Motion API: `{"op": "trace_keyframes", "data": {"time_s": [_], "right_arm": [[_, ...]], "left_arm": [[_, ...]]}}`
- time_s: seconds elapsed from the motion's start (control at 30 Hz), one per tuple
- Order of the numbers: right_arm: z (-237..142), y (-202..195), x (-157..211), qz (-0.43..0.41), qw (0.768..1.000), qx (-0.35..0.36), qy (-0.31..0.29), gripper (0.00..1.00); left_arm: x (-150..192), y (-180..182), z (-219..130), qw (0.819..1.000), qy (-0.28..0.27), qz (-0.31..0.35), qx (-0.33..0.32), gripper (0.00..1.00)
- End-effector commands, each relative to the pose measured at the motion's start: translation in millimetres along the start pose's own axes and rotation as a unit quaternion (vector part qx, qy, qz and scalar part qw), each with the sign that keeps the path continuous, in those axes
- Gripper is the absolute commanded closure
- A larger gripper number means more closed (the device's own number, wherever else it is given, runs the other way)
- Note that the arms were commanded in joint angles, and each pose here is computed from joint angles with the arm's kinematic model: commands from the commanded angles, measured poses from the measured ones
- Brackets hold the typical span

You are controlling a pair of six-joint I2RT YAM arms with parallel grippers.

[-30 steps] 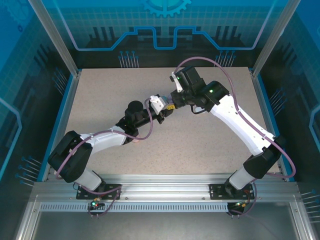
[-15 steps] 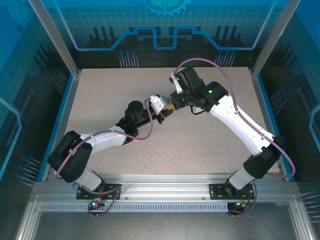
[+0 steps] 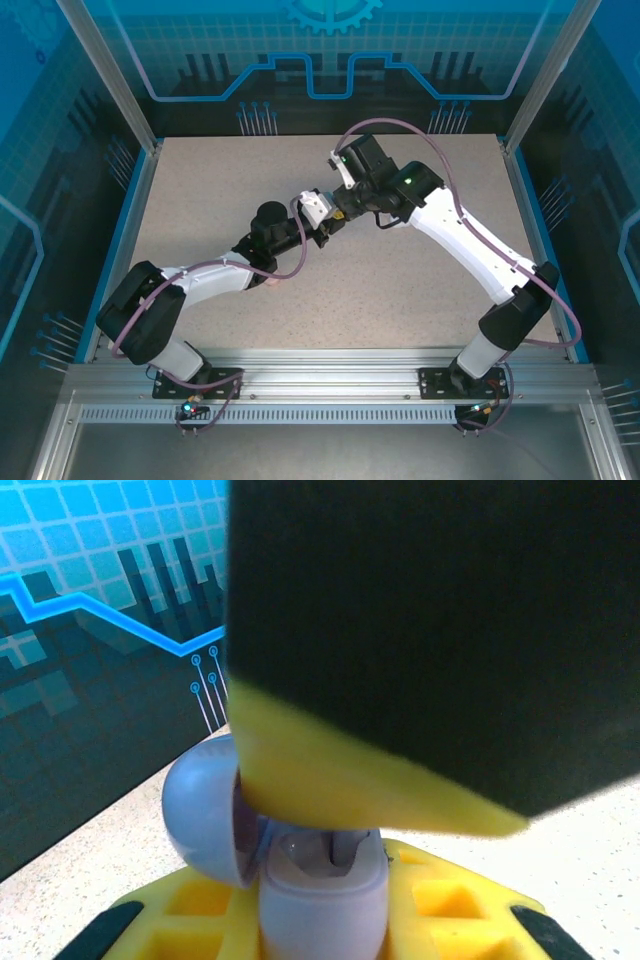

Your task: Insert wireless bluetooth earbuds into charging case

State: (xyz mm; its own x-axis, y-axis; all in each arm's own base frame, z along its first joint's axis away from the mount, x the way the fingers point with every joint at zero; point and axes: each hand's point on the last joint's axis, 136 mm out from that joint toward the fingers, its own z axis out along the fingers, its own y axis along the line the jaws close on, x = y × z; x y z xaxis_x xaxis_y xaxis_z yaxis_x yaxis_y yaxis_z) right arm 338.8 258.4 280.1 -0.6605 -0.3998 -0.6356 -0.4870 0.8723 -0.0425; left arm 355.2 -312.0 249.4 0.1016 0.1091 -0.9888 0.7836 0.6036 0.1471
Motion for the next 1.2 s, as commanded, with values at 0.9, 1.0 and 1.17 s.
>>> {"op": "trace_keyframes", "data": {"time_s": [0.9, 1.0, 1.17], "right_arm": [[-56.7, -62.3, -52.9, 0.176, 0.980, -0.035, -0.083, 0.41], [-36.1, -70.1, -52.2, 0.184, 0.981, -0.025, -0.057, 0.41], [-6.4, -67.5, -56.3, 0.183, 0.982, -0.031, -0.025, 0.42]], "left_arm": [[-34.4, -2.7, 8.2, 0.997, -0.072, -0.024, 0.005, 1.00], [-36.0, -4.0, 8.7, 0.997, -0.073, -0.025, 0.010, 1.00], [-40.3, -5.1, 9.8, 0.997, -0.076, -0.026, 0.015, 1.00]]}}
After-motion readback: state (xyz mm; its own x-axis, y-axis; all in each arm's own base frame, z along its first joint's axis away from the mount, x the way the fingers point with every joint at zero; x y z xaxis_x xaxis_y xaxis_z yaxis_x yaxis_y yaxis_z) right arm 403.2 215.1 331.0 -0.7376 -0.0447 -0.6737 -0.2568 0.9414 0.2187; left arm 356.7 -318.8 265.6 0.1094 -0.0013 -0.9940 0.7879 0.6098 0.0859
